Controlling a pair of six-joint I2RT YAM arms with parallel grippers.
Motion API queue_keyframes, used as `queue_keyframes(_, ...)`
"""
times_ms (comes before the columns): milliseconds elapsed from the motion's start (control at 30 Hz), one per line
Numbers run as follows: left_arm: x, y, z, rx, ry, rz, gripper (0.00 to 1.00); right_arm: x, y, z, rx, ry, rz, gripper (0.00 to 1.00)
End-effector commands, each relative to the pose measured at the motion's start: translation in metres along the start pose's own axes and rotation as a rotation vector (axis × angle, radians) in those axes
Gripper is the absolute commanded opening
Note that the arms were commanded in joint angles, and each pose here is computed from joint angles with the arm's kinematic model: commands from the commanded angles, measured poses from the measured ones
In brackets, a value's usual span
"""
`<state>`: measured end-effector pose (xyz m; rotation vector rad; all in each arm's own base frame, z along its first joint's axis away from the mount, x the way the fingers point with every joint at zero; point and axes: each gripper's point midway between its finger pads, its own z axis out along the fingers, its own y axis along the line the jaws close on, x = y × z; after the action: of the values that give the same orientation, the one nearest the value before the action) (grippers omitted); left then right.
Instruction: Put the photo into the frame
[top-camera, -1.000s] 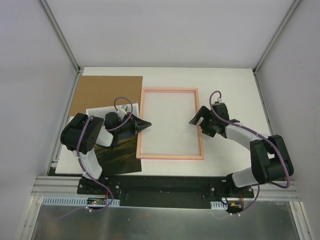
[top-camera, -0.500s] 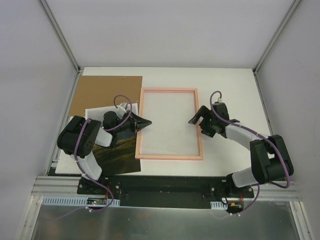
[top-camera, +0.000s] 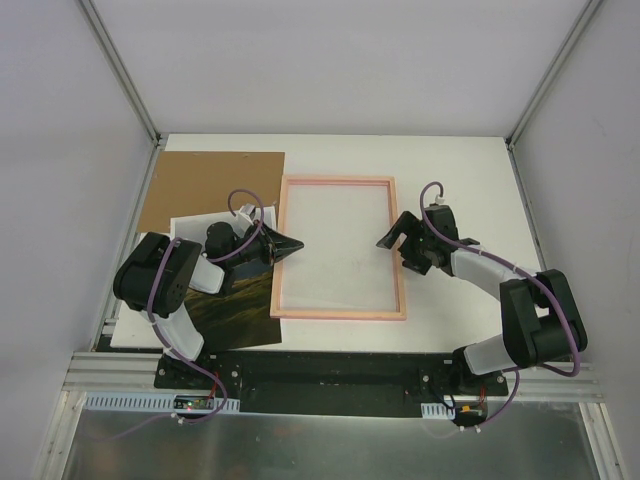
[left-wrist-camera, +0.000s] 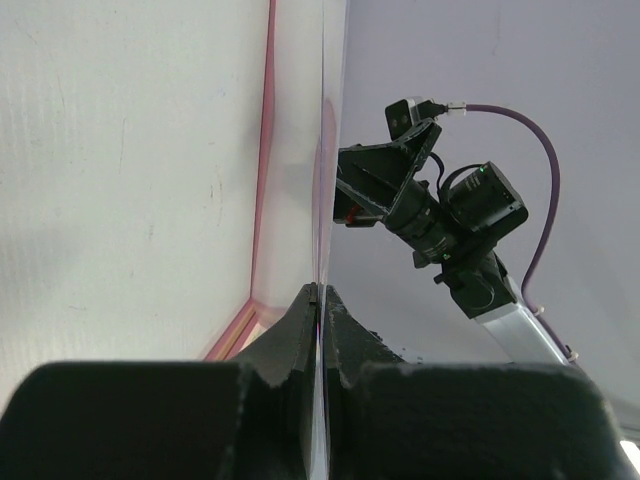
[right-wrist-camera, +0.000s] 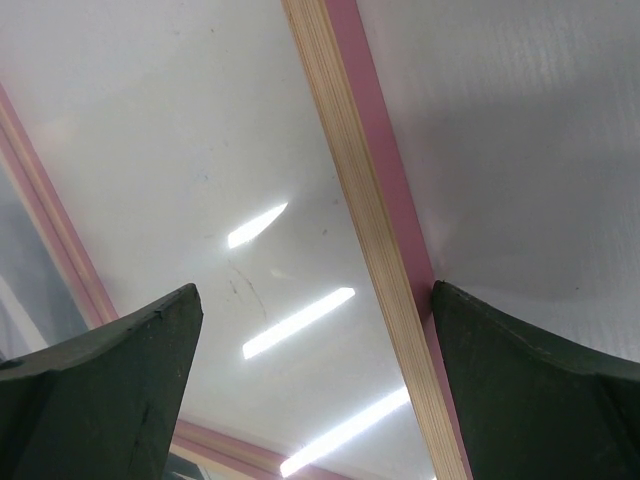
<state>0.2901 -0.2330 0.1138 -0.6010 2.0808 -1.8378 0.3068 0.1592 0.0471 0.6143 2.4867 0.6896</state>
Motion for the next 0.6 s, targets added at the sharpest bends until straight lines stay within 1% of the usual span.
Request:
queue_keyframes(0, 0.0092, -0.0835, -0.0115, 0.315, 0.017, 0.315, 0.0, -0.0172, 0.0372, -0.0074, -0.111, -0.034, 0.0, 1.0)
queue_keyframes(267, 0.0094, -0.0889, -0.0118, 0.326, 0.021, 0.316, 0.0, -0.0175, 0.0392, -0.0078, -0.115, -0.032, -0.003, 1.0)
queue_keyframes(300, 0.0094, -0.0898, -0.0119, 0.328, 0.021, 0.317, 0.0, -0.0179, 0.0389, -0.0078, -0.114, -0.033, 0.0, 0.97)
queue_keyframes(567, 0.0083, -0.0914, -0.0102, 0.33, 0.028, 0.31, 0.0, -0.0196, 0.0417, -0.0095, -0.117, -0.033, -0.001, 0.96)
